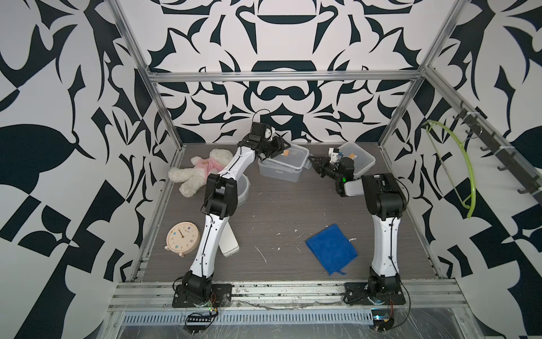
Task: Wipe the insides of the lunch boxes
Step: Open the lid of the lunch box, then place the lid at the center of the board, then pick up the cleaning item at the center of the board, then pick up the lunch box from the center of the board, then wipe the dirt inside the lunch box.
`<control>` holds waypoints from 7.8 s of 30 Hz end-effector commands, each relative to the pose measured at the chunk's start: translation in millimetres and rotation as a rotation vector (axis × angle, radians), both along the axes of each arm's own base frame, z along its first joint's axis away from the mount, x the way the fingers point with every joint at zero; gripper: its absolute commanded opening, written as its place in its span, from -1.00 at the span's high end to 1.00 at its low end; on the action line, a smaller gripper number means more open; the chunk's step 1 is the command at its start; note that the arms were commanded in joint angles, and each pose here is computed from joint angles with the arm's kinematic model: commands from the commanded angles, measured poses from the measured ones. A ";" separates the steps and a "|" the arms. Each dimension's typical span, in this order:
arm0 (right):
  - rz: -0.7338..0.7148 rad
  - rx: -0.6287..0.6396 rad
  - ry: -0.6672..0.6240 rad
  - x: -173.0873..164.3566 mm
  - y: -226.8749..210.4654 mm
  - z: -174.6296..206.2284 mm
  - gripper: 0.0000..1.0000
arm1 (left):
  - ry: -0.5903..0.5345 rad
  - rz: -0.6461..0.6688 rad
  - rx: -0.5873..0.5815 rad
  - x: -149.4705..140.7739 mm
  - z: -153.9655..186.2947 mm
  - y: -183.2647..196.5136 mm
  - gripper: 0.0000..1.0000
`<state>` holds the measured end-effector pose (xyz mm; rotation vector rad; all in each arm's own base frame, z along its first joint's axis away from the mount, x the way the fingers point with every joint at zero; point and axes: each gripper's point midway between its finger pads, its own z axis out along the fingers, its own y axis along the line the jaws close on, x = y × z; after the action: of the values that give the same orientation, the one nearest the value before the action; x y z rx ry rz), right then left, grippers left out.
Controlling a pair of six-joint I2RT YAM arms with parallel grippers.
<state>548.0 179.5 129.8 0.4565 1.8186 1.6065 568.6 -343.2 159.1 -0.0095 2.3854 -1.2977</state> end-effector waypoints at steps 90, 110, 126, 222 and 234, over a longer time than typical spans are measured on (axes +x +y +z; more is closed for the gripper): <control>0.074 -1.714 0.458 -199.9 -93.3 -61.8 1.00 | 0.084 0.070 0.151 -159.3 51.7 77.1 -0.21; 0.262 -1.220 0.331 -339.0 -38.9 -40.1 -1.00 | 0.075 0.095 0.192 -170.2 55.7 88.6 -0.31; 0.323 -1.360 0.494 -399.2 -39.9 -126.6 -0.56 | 0.100 0.117 0.209 -175.8 51.2 93.8 -0.30; 0.087 -1.058 0.135 -81.7 67.7 2.1 1.00 | 0.281 0.032 0.723 -164.0 -44.1 74.4 1.00; 0.143 -0.938 0.014 -74.5 143.1 29.6 1.00 | 0.307 0.015 0.714 -170.3 -52.4 66.8 1.00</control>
<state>452.6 320.8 116.0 -0.1525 2.5151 0.6055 412.3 -259.6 96.4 -0.0590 2.9626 -0.3048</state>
